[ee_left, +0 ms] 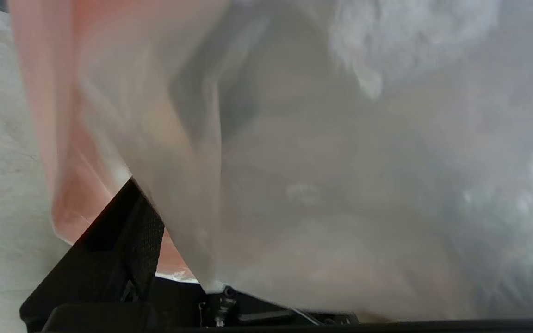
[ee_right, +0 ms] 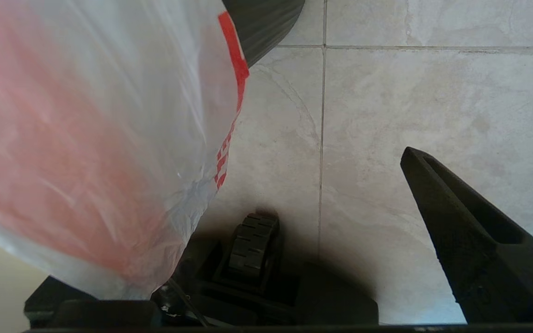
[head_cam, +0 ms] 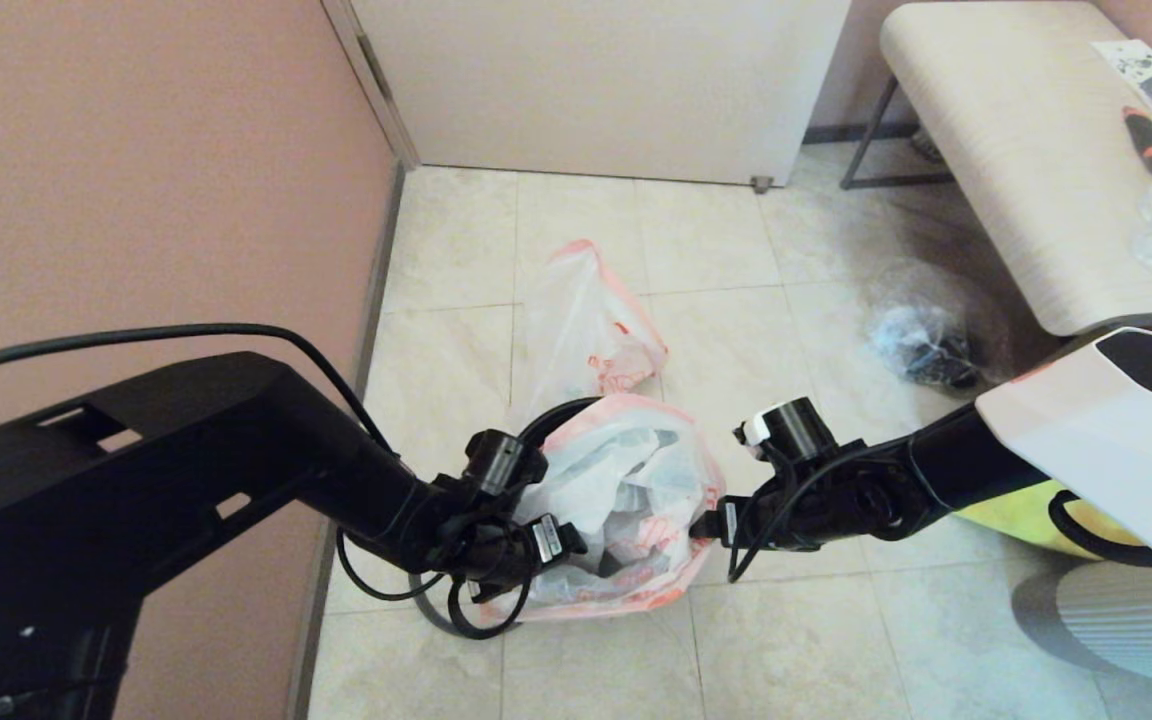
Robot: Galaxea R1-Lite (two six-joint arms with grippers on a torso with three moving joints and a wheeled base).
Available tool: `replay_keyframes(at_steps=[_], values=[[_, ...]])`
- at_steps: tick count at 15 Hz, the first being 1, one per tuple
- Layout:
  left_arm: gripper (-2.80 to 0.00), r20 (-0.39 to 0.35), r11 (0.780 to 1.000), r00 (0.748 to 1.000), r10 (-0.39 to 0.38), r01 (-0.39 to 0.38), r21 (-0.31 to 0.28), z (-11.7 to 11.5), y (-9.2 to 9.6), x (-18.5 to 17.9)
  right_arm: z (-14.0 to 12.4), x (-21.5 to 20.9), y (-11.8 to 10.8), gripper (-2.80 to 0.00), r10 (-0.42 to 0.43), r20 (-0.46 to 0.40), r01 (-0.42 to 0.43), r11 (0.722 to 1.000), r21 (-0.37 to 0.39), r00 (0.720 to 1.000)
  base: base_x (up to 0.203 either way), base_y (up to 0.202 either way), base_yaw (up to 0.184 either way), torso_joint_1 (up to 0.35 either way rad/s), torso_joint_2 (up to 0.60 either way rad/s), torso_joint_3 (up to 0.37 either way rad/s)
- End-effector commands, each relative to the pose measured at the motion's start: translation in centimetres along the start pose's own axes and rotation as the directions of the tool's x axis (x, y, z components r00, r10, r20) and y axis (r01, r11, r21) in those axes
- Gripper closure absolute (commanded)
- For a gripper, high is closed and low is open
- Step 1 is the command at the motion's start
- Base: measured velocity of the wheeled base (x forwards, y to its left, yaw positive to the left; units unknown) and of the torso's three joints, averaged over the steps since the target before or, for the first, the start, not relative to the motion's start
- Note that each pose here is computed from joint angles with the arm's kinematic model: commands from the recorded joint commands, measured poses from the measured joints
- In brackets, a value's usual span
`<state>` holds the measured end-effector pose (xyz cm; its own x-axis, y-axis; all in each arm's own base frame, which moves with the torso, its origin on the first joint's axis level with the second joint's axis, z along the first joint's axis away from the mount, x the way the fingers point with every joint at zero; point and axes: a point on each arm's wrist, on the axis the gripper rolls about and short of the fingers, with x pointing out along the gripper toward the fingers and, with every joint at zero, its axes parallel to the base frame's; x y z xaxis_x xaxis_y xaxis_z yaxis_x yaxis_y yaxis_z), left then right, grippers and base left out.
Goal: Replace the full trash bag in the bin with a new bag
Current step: Put the new garbage bag on the trash can
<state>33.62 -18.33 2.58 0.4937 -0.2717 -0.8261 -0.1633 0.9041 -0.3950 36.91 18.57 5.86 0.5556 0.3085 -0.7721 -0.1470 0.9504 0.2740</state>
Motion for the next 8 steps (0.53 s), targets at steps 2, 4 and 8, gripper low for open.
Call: replay_keyframes(at_steps=[2,4,8], values=[[-2.80,0.009,0.999,0.999,0.035,-0.035,-0.006,-0.04,0.22,1.14,0.00,0.12,0.01,-2.80,0.002,0.001,-0.002,1.000,0.002,1.000,0.000,0.000,0.000,0.000,0.00,0.000],[0.00,0.033,0.999,0.998,0.051,-0.051,0.000,0.03,-0.04,1.46,-0.04,0.34,0.05,-2.80,0.003,0.006,-0.003,1.000,0.001,1.000,0.000,0.000,0.000,0.000,0.00,0.000],[0.00,0.092,1.000,0.995,0.025,-0.026,0.001,0.76,-0.46,1.76,-0.12,0.43,0.01,-2.80,0.001,0.002,-0.001,1.000,0.004,1.000,0.000,0.000,0.000,0.000,0.00,0.000]])
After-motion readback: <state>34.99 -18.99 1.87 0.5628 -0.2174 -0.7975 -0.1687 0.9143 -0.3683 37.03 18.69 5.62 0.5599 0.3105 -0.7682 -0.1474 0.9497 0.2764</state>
